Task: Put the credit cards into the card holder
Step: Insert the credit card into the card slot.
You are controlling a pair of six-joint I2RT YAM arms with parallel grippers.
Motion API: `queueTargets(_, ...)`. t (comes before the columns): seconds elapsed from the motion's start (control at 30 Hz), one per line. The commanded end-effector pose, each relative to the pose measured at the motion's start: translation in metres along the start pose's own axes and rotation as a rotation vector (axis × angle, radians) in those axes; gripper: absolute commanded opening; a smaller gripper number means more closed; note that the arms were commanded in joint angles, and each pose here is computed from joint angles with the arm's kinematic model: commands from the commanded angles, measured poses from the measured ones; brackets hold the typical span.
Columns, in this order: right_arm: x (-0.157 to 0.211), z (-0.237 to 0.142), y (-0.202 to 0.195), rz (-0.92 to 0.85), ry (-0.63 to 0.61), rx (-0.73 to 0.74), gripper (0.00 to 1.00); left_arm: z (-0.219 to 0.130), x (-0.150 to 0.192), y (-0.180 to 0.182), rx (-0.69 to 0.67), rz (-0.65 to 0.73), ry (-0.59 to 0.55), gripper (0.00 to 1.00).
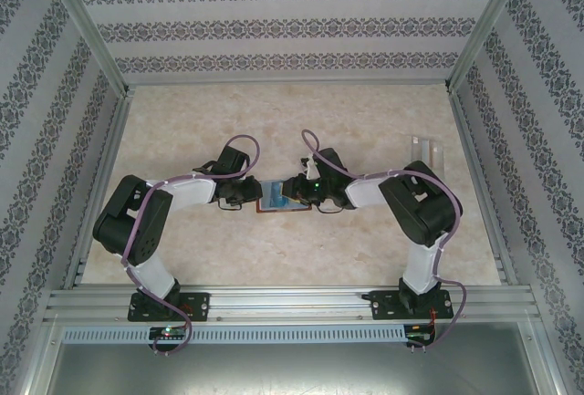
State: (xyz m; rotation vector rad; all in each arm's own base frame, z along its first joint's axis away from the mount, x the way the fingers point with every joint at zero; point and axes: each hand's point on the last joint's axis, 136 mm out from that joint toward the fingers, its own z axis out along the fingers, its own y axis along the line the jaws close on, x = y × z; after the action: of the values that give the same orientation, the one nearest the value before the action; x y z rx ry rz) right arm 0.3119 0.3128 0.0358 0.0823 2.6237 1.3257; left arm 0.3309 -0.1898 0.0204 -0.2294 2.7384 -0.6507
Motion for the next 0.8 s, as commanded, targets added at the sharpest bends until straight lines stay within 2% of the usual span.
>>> queueTargets(0.0, 0.009, -0.005, -0.014, -0.038, 0.026, 0.124, 0.29, 0.007, 0.017, 0.006, -0.028, -0.005, 0.056, 0.24)
queueTargets(0.53, 0.009, -0.004, -0.004, -0.193, 0.047, 0.288, 0.34, 0.005, 0.018, 0.006, -0.026, -0.002, 0.063, 0.23)
queueTargets(0.77, 0.017, 0.012, 0.017, -0.253, 0.087, 0.268, 0.36, 0.009, 0.018, 0.003, -0.006, -0.005, 0.072, 0.20)
